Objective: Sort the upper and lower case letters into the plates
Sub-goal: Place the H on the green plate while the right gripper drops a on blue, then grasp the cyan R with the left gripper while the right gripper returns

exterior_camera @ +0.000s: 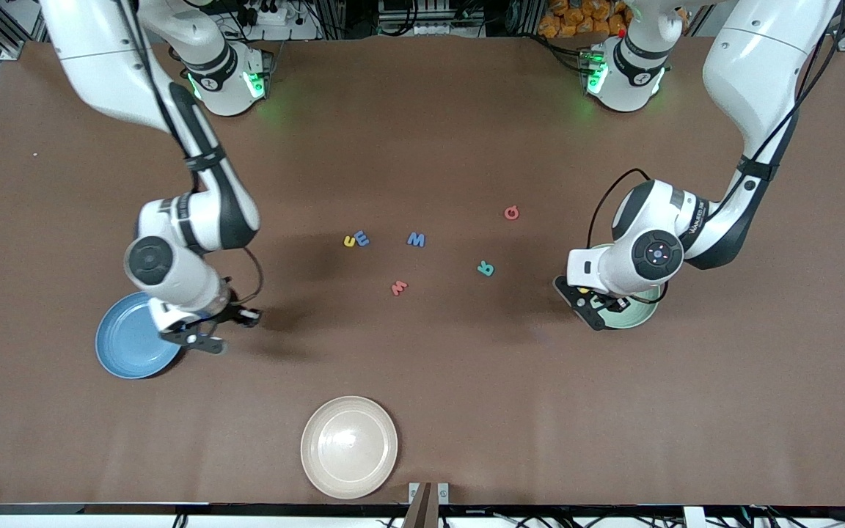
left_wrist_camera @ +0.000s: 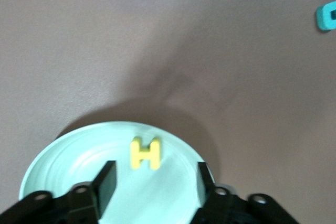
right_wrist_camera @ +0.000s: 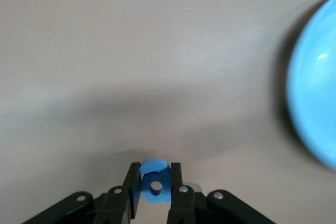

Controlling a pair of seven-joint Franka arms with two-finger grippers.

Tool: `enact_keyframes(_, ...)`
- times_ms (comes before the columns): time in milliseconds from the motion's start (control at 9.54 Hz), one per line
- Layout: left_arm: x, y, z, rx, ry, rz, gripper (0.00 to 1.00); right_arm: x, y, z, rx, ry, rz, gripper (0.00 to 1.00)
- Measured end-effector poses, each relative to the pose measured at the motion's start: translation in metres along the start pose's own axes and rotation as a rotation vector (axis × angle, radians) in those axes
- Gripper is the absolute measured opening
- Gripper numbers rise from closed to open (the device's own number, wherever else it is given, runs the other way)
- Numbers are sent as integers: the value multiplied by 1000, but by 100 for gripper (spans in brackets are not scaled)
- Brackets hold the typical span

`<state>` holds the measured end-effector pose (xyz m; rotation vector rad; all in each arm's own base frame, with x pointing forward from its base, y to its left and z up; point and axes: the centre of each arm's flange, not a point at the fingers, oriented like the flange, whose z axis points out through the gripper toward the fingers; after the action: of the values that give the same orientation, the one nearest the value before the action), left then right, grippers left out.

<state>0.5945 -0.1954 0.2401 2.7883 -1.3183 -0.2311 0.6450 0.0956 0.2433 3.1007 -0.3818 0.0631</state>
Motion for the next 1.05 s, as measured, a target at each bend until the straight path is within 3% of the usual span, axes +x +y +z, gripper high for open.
enact_keyframes(105,7,10,-1,-10,8,-32,93,14,38,-1,-23,8,-16,27)
enact_keyframes(210,23,30,-4,-4,15,-82,100,27,79,-2,-43,10,-37,27)
enact_keyframes(524,96,117,-7,0,69,-203,100,45,179,0,-58,-2,-71,27)
enact_keyframes(839,142,154,12,-24,139,-356,100,42,175,-1,-51,-30,-149,69)
enact_keyframes(1048,153,167,23,16,164,-400,100,37,164,-4,-42,-74,-174,98)
